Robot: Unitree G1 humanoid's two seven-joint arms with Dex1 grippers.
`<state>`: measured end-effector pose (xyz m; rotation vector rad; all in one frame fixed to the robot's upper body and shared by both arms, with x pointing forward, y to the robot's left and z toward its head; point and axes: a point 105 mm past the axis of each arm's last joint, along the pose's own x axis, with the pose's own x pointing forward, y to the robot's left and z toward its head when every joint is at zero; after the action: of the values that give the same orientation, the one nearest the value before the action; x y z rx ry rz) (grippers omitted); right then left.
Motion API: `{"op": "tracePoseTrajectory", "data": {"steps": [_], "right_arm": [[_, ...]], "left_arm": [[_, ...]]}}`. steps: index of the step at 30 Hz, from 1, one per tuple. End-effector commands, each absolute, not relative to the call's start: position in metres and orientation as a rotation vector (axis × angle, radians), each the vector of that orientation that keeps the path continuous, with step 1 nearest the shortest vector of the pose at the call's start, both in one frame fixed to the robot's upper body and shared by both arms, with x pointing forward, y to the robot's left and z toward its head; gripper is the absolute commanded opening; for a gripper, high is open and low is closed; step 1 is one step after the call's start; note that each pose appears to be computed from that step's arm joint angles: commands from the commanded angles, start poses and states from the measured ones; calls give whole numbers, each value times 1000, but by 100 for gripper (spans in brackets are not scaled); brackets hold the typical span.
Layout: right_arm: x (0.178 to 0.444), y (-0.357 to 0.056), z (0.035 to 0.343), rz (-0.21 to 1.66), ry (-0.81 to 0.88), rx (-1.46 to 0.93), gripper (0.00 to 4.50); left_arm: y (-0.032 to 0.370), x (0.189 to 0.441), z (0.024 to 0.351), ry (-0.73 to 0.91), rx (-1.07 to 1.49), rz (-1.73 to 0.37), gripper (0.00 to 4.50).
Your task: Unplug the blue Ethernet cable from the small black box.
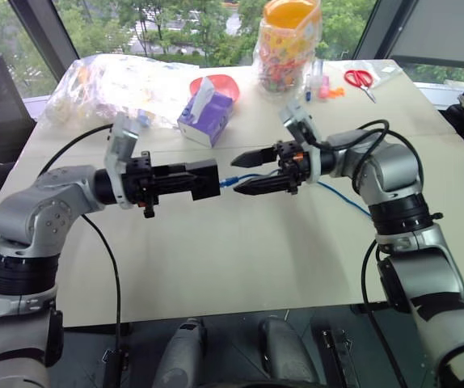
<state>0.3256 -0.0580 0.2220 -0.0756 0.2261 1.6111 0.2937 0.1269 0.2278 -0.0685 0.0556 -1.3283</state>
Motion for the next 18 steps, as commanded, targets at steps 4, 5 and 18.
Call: {"op": "tracePoseTrajectory", "data": {"steps": [4,5,18], "right_arm": [[314,-46,232,1653,177,-85,255],[313,-45,233,1658,178,-78,255],[306,-34,227,1686,192,-74,255]], "left_arm": [[131,295,242,-14,-45,-1315,48],[130,295,242,-14,-46,-1316,48],[125,295,248,-36,-49,-1333,48]]}}
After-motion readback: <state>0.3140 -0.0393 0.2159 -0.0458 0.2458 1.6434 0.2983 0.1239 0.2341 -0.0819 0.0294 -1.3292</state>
